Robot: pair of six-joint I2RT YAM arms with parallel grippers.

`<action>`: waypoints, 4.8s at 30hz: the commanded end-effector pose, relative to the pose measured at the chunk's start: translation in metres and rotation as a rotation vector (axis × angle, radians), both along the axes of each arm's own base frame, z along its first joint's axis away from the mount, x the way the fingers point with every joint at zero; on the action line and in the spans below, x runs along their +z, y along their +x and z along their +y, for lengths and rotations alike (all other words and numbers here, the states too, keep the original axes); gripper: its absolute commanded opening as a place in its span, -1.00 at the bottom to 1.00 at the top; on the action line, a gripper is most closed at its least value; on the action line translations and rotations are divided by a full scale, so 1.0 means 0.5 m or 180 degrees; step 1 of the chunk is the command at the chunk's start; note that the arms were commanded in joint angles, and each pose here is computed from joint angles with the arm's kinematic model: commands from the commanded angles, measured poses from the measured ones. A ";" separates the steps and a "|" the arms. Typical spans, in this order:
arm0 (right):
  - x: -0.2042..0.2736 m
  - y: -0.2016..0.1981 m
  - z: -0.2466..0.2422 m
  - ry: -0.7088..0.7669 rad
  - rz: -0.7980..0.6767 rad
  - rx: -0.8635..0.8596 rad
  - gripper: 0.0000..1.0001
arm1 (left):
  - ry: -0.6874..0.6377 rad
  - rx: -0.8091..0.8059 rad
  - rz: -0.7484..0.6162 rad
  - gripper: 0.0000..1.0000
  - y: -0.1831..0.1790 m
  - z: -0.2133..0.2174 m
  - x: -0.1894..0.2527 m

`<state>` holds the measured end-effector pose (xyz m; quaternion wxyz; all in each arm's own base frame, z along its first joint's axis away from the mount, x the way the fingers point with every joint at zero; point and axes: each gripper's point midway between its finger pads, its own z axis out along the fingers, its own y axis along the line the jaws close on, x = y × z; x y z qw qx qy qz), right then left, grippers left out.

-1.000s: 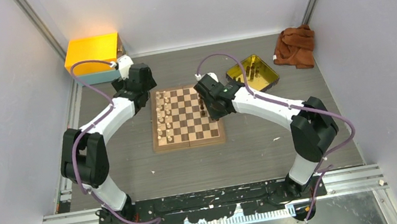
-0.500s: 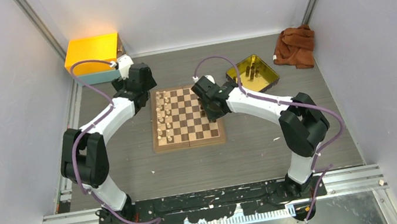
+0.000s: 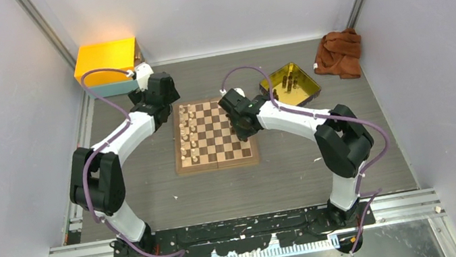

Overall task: Set up the chess pieces on the board
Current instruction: Place the chess piece on the chessboard, then pick up the chess piece from the storage box.

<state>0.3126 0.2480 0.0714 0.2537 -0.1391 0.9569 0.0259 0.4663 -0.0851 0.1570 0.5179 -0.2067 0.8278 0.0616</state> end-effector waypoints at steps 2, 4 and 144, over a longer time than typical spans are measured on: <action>0.035 0.032 0.030 0.0136 -0.0203 0.0049 -0.98 | -0.0028 0.0017 -0.0257 0.87 0.012 -0.001 0.054; 0.035 0.035 0.032 0.0135 -0.0213 0.0053 -0.99 | -0.0030 0.0018 -0.0259 0.86 0.012 -0.001 0.053; 0.015 0.478 -0.405 0.0309 -0.0395 -0.1885 -0.11 | 0.0054 -0.0069 -0.0199 0.88 0.068 -0.026 0.024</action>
